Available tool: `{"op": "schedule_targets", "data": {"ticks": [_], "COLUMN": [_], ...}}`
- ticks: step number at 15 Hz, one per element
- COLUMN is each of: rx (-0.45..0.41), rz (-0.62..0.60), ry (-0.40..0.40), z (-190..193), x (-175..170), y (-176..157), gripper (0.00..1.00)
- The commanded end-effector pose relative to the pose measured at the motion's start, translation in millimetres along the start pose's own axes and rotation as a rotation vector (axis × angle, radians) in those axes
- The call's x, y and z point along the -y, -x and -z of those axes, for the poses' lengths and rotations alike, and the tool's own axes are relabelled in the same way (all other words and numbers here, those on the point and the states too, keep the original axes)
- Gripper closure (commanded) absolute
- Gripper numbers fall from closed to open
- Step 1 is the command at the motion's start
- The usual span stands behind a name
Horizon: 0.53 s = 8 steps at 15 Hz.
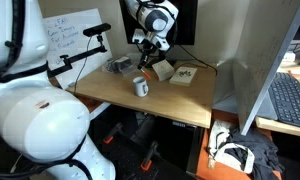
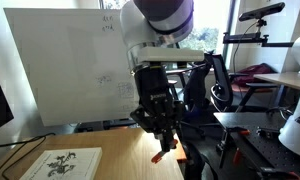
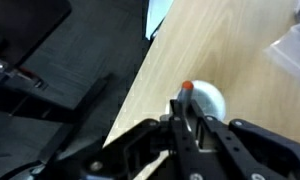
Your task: Remove the orange pen from the white mug and put it on the table
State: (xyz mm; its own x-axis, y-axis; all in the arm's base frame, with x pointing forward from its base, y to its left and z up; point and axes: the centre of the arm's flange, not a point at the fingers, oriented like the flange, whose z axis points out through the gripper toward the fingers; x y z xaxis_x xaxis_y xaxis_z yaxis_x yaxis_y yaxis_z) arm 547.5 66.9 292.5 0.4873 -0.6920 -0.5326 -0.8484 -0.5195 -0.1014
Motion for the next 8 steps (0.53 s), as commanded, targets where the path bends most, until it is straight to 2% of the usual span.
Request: {"op": "schedule_targets", "data": {"ticks": [1,4,8], "rx": [-0.146,-0.273,-0.418], "rz": [-0.143,-0.265,-0.432], "ry": [0.021,0.037,0.084], "z": [-7,-19,-54], "x": [3,7,16], "y": [-33,-73,-111], "gripper": [0.97,0.97,0.97]}}
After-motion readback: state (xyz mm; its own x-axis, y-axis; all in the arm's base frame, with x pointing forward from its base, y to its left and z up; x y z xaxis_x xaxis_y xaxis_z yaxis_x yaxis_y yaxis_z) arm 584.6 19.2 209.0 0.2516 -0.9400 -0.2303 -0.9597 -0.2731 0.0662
